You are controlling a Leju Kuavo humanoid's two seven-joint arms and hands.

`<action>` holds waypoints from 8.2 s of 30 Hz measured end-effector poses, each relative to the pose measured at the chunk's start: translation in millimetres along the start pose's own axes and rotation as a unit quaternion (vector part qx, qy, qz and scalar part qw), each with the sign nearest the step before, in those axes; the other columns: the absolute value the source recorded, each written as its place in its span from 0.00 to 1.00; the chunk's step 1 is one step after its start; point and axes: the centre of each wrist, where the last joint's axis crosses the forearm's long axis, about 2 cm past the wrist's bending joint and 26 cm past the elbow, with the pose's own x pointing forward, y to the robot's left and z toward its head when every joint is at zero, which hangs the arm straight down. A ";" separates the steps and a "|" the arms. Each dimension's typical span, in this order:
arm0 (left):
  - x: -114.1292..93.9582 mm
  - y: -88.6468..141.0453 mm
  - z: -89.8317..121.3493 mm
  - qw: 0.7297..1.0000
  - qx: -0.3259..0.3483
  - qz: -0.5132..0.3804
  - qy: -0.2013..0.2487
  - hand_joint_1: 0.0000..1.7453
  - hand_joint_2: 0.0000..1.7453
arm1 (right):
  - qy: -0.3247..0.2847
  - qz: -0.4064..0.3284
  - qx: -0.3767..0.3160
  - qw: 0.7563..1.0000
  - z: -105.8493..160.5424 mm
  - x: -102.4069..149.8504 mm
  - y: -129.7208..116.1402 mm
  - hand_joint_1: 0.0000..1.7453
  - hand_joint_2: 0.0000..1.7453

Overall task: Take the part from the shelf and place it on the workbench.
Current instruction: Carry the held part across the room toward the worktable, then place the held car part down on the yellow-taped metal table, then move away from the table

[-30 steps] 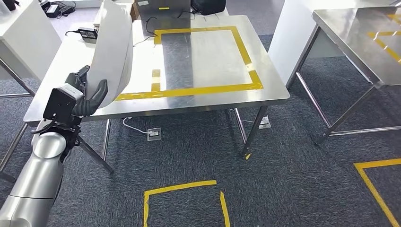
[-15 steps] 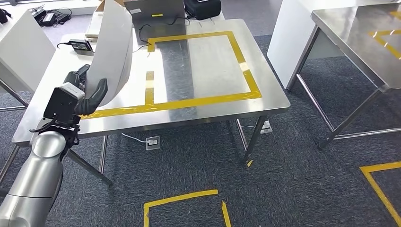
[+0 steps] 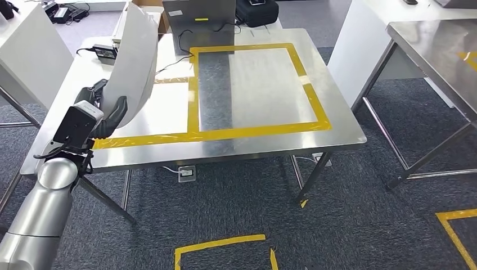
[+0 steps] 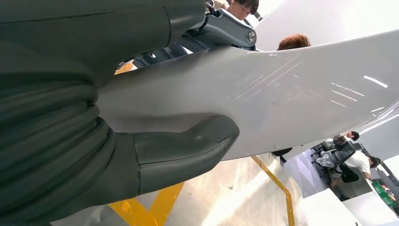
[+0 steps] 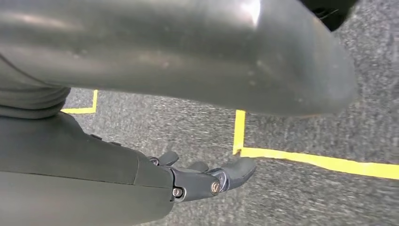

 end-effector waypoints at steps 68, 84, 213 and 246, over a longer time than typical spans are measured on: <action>-69.2 -15.7 23.7 0.909 -0.081 -0.394 0.106 1.00 1.00 | 0.004 0.016 0.002 1.000 0.2 0.5 -1.7 0.00 0.00; -107.3 -43.9 64.2 0.839 -0.216 -0.471 0.168 1.00 1.00 | 0.009 0.023 0.001 1.000 0.2 -0.2 -1.8 0.00 0.00; 2.8 -30.8 26.4 0.832 0.080 -0.547 0.047 0.00 0.00 | 0.008 -0.023 -0.010 1.000 -1.0 0.8 9.4 0.00 0.00; -62.6 -185.8 463.2 0.380 0.117 0.146 0.906 0.00 0.00 | 0.039 -0.019 -0.027 0.999 3.0 -2.7 -23.7 0.00 0.00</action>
